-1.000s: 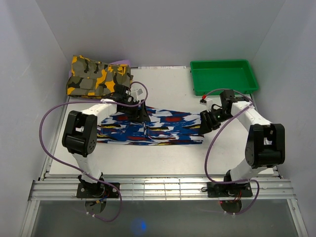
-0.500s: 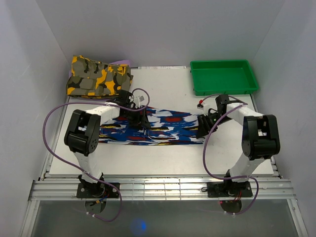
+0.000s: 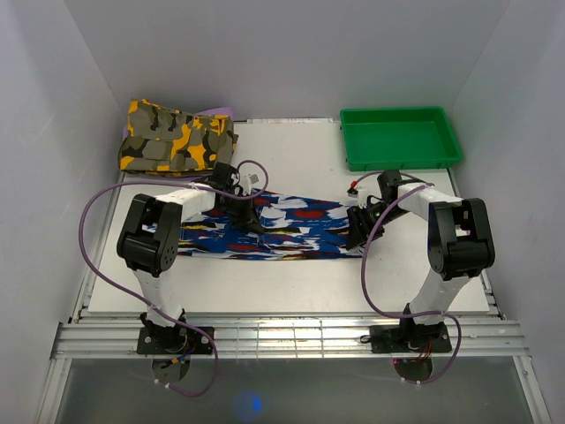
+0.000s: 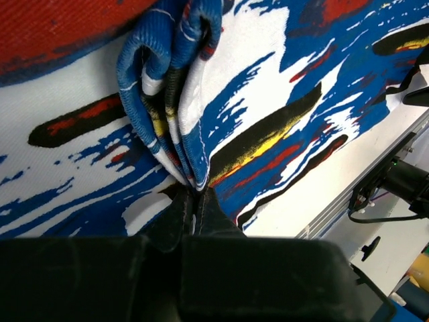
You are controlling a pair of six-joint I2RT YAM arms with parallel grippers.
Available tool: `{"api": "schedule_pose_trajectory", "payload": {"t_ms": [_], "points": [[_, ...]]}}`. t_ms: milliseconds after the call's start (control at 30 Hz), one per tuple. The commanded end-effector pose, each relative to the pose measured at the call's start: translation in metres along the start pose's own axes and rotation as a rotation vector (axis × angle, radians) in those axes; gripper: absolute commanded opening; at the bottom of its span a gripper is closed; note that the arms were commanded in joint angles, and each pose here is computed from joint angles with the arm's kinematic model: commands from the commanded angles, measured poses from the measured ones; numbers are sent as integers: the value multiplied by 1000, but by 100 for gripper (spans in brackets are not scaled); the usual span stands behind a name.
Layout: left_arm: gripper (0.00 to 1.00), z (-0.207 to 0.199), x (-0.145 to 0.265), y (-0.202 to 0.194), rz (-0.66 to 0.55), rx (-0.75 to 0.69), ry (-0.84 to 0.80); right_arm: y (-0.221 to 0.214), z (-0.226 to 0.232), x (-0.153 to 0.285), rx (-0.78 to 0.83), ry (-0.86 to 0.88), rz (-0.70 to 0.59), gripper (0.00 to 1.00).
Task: Fold and stack the trousers
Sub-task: Fold the trousers
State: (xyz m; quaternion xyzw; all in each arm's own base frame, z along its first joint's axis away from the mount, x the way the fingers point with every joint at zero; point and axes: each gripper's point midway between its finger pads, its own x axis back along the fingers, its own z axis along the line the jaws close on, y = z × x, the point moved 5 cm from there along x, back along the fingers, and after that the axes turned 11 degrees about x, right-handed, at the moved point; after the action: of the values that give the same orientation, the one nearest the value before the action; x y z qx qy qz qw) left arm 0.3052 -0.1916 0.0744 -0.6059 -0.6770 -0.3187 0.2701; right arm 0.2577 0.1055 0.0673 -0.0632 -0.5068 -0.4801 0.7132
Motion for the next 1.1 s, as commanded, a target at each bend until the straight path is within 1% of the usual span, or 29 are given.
{"api": "schedule_pose_trajectory", "payload": {"t_ms": [0, 100, 200, 333, 400, 500, 533, 600, 633, 667, 700, 733, 767, 800, 833, 900, 967, 1000, 1033, 1067], "points": [[0, -24, 26, 2, -24, -60, -59, -23, -17, -15, -36, -80, 128, 57], [0, -12, 26, -9, -3, -57, -20, -22, -15, -10, -35, -81, 129, 60], [0, 12, 15, -15, 16, -30, 51, -27, -14, -7, -22, -89, 139, 60], [0, 39, -5, -19, 56, 0, 107, -41, -19, -8, -49, -103, 191, 56], [0, 48, -9, -19, 58, 8, 140, -45, -23, -7, -57, -126, 216, 55], [0, 58, -10, -14, 54, 24, 166, -50, -26, -3, -47, -149, 260, 52], [0, 59, -9, -12, 50, 25, 167, -47, -27, 0, -34, -154, 259, 49], [0, 55, -5, -4, 40, 7, 159, -43, -24, 7, 0, -146, 254, 46], [4, 49, -2, 2, 29, -11, 143, -33, -23, 13, 24, -138, 227, 48], [14, 40, 4, 3, 32, -39, 115, -31, -15, 19, 30, -99, 232, 50], [36, 27, 10, 4, 37, -60, 51, -21, -6, 23, 74, -40, 184, 56], [46, 17, 18, 6, 27, -87, 14, -6, 0, 32, 114, -16, 142, 60], [54, 7, 26, 7, 14, -120, -22, -3, 10, 39, 123, 26, 133, 62], [59, -10, 42, 8, -25, -168, -67, 8, 22, 47, 155, 62, 66, 65], [65, -21, 50, 5, -30, -191, -116, 13, 28, 52, 186, 76, 32, 66], [65, -36, 67, 0, -40, -236, -163, 26, 43, 65, 232, 100, -43, 65], [64, -48, 76, -8, -23, -252, -229, 29, 50, 69, 243, 115, -75, 63], [63, -49, 77, -15, -9, -251, -253, 32, 54, 70, 246, 132, -102, 61], [58, -56, 80, -21, 7, -262, -308, 33, 55, 68, 226, 145, -117, 60], [56, -61, 76, -26, 25, -276, -332, 32, 56, 65, 210, 168, -124, 58]]}}
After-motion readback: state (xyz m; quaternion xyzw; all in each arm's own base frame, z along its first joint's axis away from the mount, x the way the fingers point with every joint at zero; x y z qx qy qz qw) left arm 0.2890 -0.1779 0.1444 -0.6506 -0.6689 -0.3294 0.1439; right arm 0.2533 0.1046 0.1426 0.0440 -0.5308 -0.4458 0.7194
